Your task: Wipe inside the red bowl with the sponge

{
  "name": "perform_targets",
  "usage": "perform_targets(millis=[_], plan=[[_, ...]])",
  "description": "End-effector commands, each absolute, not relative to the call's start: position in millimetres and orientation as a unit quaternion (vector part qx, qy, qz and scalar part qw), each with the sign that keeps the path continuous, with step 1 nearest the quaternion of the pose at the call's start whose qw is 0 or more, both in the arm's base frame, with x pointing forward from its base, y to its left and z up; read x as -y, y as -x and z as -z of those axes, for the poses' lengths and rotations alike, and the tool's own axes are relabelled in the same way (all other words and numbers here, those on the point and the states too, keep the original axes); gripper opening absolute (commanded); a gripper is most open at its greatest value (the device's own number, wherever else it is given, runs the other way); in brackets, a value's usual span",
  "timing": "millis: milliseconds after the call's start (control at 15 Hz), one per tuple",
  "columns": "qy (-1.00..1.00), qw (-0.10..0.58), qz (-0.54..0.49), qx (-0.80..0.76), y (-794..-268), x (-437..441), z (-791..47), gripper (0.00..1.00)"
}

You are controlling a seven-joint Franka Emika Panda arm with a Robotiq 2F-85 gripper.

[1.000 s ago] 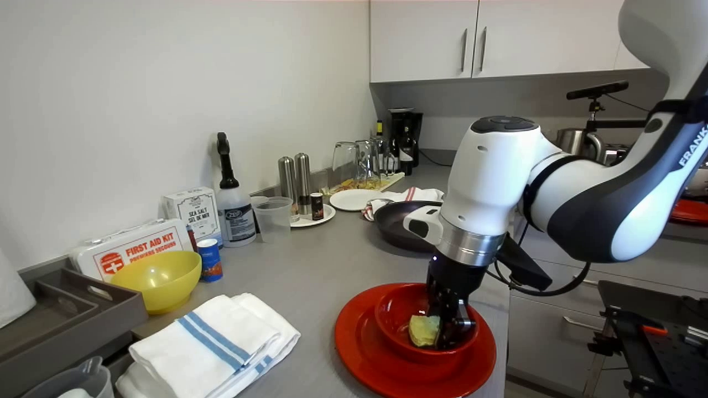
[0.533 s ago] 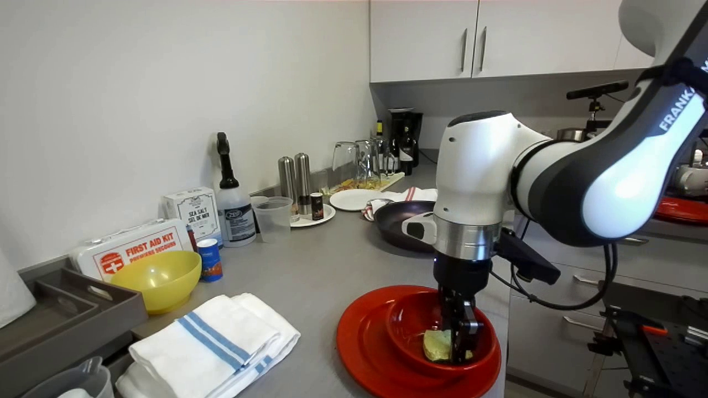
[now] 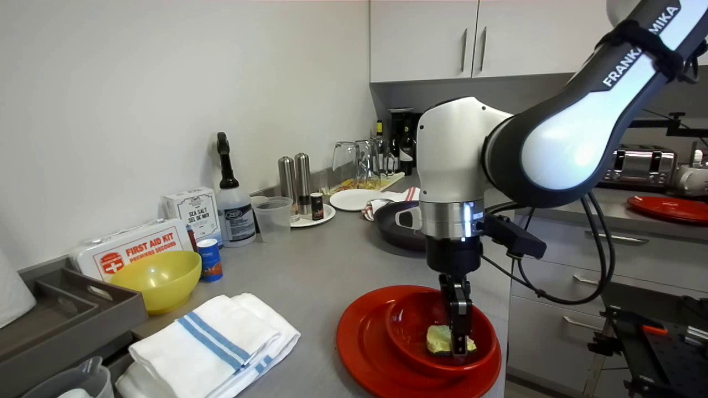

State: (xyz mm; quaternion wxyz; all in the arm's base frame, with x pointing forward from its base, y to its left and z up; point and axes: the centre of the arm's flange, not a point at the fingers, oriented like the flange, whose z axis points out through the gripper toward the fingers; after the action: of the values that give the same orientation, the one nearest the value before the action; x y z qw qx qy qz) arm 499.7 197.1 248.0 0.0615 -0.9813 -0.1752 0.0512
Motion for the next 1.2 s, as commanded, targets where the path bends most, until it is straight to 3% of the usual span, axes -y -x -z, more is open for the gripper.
perform_targets(millis=[0,600,1133], plan=[[0.98,0.086,-0.084,0.159,-510,-198,-254,0.25],[0.981,0.07,-0.11,0.144,-513,-187,-241,0.25],[0.986,0.093,0.01,0.138,-528,-192,-244,0.25]])
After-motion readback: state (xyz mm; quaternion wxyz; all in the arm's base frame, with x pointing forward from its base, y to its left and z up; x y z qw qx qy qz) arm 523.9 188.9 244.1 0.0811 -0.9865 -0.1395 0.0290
